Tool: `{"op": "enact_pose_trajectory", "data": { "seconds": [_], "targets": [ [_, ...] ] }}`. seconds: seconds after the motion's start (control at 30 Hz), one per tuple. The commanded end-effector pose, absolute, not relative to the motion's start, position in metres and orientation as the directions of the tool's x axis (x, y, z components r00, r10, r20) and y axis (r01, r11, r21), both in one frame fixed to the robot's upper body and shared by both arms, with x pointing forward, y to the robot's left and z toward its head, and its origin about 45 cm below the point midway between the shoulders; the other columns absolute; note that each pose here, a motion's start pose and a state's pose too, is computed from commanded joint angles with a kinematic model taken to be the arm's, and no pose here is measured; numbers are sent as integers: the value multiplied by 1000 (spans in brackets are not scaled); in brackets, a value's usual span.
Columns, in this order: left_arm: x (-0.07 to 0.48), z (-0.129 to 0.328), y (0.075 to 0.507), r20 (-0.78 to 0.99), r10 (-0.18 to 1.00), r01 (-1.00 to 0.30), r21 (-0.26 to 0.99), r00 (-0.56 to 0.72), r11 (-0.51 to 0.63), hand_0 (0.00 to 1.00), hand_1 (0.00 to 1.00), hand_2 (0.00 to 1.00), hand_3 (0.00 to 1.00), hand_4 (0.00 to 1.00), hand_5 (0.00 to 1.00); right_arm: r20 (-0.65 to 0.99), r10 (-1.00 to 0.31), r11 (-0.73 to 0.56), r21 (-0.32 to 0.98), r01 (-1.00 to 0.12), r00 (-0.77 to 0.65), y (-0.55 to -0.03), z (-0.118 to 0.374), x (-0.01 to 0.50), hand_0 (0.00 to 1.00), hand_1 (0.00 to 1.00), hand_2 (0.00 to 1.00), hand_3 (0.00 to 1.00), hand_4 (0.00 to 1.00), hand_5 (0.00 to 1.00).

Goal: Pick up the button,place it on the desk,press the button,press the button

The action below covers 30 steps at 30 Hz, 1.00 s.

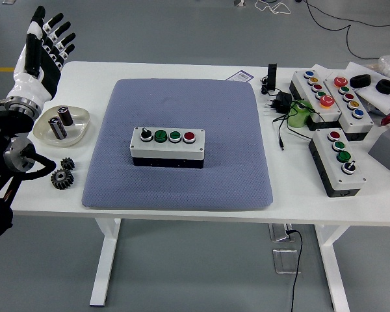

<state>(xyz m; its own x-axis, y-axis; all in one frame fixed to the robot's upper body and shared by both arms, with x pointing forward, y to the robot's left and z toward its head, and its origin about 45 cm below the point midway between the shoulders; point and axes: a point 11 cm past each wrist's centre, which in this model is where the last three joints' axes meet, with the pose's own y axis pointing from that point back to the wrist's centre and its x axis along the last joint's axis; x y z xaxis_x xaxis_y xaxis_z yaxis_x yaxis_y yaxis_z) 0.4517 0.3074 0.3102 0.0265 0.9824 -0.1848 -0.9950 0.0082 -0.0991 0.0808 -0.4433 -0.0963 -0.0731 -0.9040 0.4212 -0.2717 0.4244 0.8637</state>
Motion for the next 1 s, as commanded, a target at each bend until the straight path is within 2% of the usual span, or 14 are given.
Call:
{"op": "enact_pose_trajectory", "data": {
  "seconds": [1.0],
  "targets": [
    [450, 294, 306, -143, 990, -1000, -21, 8, 5, 896, 885, 898, 888, 727, 998, 434, -898, 437, 864, -250, -69, -443, -98, 74, 724, 690, 745, 676, 422, 302]
  ]
}}
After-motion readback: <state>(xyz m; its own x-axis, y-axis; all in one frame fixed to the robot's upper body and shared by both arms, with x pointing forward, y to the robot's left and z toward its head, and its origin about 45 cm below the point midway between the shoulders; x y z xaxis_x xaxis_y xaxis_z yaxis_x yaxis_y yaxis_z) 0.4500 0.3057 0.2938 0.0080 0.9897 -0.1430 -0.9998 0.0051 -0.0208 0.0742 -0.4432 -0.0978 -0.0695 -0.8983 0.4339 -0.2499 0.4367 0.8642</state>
